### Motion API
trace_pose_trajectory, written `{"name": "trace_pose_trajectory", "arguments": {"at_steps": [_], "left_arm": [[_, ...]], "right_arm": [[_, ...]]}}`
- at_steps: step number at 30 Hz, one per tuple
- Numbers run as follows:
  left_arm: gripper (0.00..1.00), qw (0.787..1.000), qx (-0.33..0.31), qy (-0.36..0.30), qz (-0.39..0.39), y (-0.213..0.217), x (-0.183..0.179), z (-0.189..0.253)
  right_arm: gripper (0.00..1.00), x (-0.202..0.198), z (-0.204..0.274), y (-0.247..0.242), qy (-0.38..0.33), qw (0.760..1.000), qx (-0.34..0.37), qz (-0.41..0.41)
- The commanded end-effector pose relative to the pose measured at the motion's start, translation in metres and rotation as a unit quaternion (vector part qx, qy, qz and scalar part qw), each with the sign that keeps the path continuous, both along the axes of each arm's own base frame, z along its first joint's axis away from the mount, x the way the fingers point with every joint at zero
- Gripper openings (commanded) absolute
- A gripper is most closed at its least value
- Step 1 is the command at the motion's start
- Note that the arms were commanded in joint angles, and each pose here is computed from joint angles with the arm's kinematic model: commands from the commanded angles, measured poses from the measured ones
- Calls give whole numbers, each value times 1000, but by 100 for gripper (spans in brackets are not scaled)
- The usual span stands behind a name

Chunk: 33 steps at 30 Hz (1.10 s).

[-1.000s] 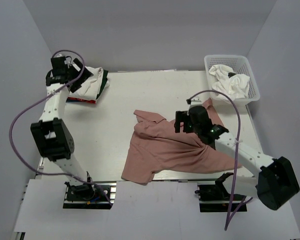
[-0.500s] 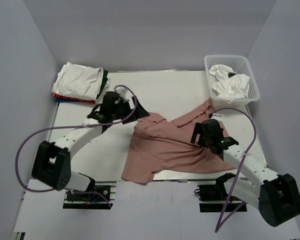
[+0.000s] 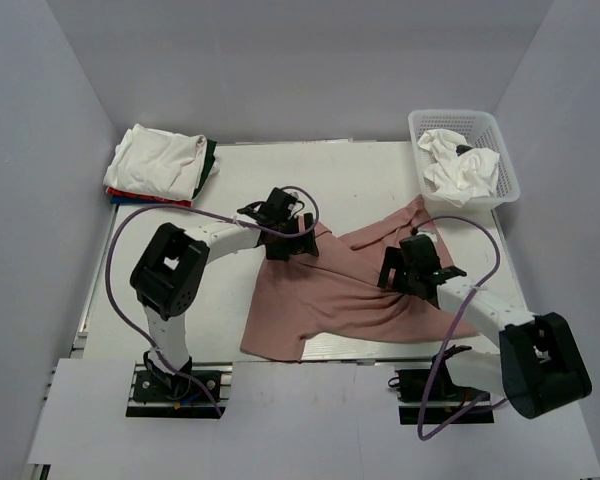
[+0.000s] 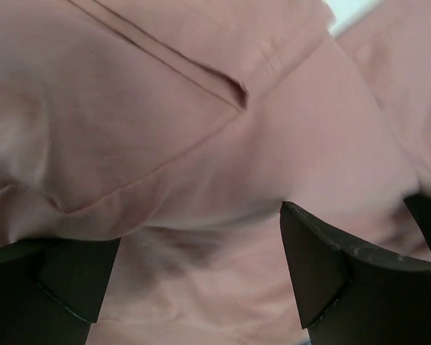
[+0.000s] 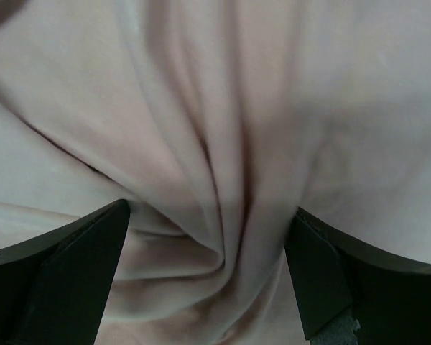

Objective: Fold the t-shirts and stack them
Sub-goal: Flatten out the tshirt

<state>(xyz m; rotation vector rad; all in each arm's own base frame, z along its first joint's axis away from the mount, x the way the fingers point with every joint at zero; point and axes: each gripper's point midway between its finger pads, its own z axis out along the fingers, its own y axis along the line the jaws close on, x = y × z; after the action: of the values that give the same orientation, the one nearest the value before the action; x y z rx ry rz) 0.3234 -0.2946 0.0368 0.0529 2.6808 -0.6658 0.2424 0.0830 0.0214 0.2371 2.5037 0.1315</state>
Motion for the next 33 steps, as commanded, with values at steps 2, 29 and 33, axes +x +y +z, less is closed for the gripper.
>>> {"name": "trace_pose_trajectory", "arguments": {"at_steps": [2,29,33], "left_arm": [[100,988,133,-6,80,55,36,-21],[100,936,170,-59,303,211,42,64],[100,906,207,17,369,251,-26,24]], "right_arm": [[90,50,17,43,-51,995,46,75],[90,160,106,63,-105,992,-4,67],[90,145,88,44,-63,997,-27,29]]}}
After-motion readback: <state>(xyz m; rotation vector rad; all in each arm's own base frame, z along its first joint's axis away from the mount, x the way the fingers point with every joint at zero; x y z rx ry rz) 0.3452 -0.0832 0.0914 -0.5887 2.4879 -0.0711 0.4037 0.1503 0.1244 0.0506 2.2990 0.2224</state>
